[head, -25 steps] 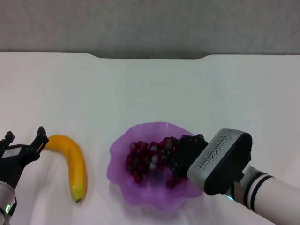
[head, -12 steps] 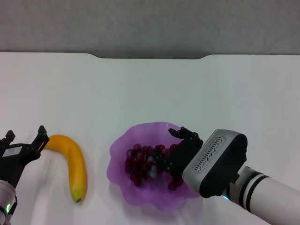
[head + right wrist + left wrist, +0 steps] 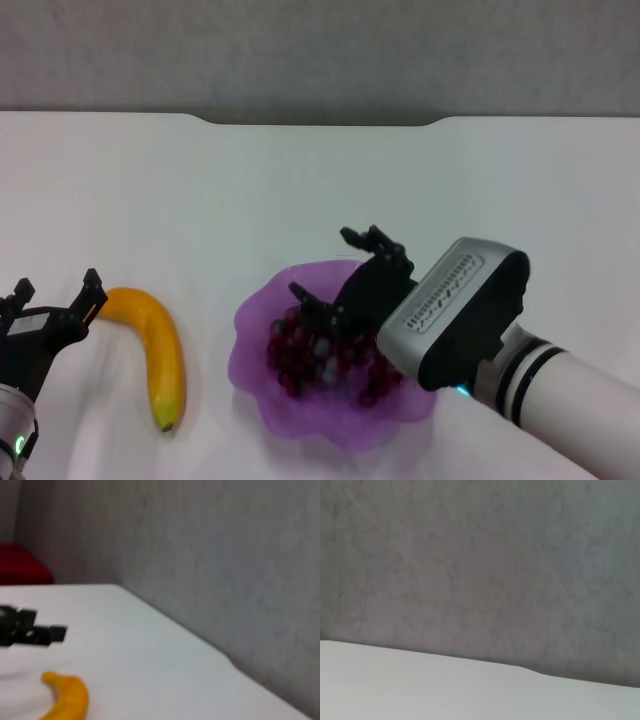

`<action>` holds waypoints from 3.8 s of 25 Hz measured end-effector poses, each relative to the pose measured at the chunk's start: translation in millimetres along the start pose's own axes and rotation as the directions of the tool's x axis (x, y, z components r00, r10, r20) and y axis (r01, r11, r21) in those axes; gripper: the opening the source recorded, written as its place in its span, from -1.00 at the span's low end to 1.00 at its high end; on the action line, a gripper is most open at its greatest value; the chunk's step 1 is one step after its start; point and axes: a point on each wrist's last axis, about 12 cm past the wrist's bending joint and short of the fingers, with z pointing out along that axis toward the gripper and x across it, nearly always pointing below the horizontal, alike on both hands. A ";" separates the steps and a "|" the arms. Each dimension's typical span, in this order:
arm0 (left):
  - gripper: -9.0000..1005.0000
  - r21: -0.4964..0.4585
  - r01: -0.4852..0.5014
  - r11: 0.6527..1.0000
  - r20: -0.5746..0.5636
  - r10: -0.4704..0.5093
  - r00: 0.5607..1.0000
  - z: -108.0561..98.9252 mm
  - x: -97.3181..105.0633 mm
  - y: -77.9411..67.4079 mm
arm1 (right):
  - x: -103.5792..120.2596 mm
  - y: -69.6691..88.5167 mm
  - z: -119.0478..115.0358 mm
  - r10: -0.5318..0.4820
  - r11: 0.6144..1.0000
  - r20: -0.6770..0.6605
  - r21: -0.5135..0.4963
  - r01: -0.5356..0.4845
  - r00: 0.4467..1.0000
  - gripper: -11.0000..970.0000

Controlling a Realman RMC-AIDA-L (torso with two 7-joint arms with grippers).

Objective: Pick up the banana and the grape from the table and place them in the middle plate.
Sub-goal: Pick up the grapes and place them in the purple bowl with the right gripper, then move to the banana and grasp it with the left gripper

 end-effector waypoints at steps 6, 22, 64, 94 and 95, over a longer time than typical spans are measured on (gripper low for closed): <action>0.82 -0.003 -0.001 1.000 -0.009 0.001 1.000 -1.0 1.4 1.1 | -4.5 -22.0 -8.3 0.049 0.997 0.007 0.068 -0.049 0.999 0.85; 0.82 -0.009 -0.001 1.000 -0.014 0.001 1.000 -1.7 2.1 2.5 | -25.3 -99.1 -42.8 0.321 0.946 -0.219 0.030 -0.322 0.921 0.84; 0.81 0.117 0.016 0.993 -0.102 -0.004 0.995 18.2 -12.3 -32.6 | 90.0 -65.1 -62.5 0.012 0.892 0.054 0.450 -0.035 0.998 0.82; 0.82 0.150 -0.110 0.983 -0.661 0.182 0.728 61.5 -108.1 -24.8 | 92.0 -55.4 -47.7 0.005 0.933 -0.007 0.361 -0.003 1.000 0.82; 0.82 0.146 -0.110 0.983 -0.680 0.181 0.711 61.3 -108.8 -27.3 | 92.1 -55.3 -47.7 0.006 0.933 -0.007 0.361 -0.002 1.000 0.82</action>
